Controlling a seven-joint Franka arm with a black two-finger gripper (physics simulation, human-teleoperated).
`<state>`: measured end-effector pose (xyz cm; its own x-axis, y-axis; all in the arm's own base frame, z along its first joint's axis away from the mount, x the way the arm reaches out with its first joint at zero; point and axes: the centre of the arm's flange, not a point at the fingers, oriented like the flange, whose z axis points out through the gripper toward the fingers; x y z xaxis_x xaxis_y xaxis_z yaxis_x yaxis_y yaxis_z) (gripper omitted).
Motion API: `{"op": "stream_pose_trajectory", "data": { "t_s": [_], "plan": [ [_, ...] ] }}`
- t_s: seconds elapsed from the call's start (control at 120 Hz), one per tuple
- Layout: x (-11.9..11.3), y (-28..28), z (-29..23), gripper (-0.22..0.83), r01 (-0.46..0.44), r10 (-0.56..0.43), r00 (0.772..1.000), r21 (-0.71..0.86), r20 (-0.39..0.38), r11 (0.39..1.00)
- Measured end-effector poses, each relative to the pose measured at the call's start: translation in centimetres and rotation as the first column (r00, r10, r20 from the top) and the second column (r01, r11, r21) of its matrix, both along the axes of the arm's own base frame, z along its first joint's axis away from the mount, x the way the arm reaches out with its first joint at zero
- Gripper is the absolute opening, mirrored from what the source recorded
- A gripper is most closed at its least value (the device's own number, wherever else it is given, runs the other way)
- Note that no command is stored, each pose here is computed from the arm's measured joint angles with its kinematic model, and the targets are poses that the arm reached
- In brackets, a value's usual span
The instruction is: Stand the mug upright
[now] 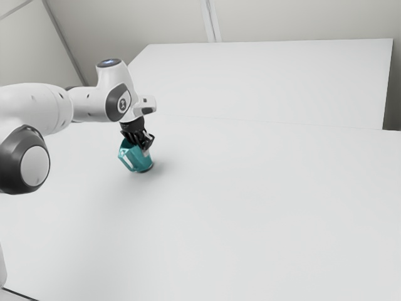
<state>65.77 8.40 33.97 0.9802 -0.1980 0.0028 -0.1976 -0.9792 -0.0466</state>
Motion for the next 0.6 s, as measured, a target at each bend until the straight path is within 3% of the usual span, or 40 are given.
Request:
{"op": "stream_pose_trajectory", "data": {
  "t_s": [0.133, 0.275, 0.408, 0.6],
  "plan": [
    [0.0, 0.0, -0.3, 0.25, -0.041, 0.041, 0.999, -0.003, -0.004, 0.999],
    [0.5, 0.0, 2.1, 0.41, -0.076, 0.076, 0.997, -0.004, 0.029, 0.997],
    [2.3, -0.7, 13.0, 0.50, -0.081, 0.080, 0.986, 0.003, 0.146, 0.997],
    [-3.0, -3.6, 29.1, 0.57, -0.064, 0.067, 0.985, -0.023, 0.160, 0.998]
  ]
}}
